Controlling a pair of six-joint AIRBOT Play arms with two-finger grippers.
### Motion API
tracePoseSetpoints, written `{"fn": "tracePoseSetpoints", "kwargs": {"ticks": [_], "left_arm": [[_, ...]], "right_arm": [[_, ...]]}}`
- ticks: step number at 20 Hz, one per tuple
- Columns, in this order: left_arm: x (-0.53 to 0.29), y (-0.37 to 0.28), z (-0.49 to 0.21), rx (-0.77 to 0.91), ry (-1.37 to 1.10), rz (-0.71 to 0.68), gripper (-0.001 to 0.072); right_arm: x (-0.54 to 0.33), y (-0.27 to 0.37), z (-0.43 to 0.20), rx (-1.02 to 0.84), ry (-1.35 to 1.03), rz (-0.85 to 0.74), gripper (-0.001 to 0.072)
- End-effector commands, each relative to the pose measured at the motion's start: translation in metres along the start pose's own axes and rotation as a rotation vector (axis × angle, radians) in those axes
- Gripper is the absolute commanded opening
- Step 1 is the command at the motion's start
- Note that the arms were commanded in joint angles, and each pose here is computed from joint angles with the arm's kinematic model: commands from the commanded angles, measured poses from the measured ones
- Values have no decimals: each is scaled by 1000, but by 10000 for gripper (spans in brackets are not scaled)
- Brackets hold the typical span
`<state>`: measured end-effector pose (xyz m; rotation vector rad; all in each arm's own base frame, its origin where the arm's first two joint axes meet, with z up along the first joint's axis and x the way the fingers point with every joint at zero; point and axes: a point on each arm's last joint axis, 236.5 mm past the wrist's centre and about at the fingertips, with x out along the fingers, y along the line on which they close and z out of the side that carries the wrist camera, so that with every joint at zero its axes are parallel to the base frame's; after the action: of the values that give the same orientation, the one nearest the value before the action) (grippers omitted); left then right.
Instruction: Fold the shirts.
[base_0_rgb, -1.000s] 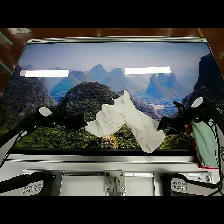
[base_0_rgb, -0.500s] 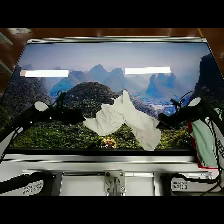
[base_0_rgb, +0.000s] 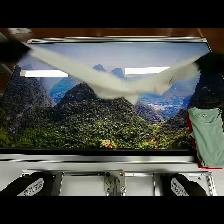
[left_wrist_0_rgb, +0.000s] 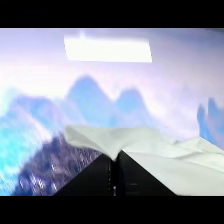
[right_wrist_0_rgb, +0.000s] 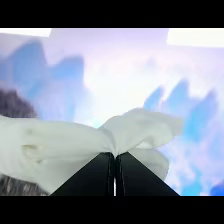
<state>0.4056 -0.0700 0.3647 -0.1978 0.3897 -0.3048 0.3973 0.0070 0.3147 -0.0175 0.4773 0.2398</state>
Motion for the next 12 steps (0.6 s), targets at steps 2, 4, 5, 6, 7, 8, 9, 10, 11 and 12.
{"fn": "tracePoseSetpoints", "kwargs": {"ticks": [2, 4, 5, 6, 7, 8, 9, 10, 11, 12], "left_arm": [[-176, -23, 115, 151, -431, 184, 38], [-215, -15, 112, 157, -469, 281, 39], [-223, -9, 104, 152, -444, 320, 38], [-225, -3, 91, 149, -396, 348, 39], [-222, 5, 75, 138, -325, 374, 38], [-215, 15, 58, 127, -243, 402, 39], [-205, 25, 39, 113, -159, 424, 39], [-192, 35, 17, 93, -66, 435, 39], [-179, 43, -3, 76, 13, 438, 39], [-163, 52, -24, 61, 84, 438, 39]], "right_arm": [[-167, 22, 106, -181, -439, -229, 54], [-191, 23, 93, -147, -424, -272, 54], [-195, 24, 81, -124, -384, -277, 54], [-192, 25, 64, -104, -316, -270, 54], [-185, 26, 42, -74, -225, -253, 54], [-175, 27, 18, -41, -112, -230, 54], [-164, 28, -13, -3, 31, -202, 54], [-155, 30, -49, 41, 196, -173, 54], [-147, 32, -82, 94, 350, -142, 54], [-139, 33, -110, 139, 469, -119, 54]]}}
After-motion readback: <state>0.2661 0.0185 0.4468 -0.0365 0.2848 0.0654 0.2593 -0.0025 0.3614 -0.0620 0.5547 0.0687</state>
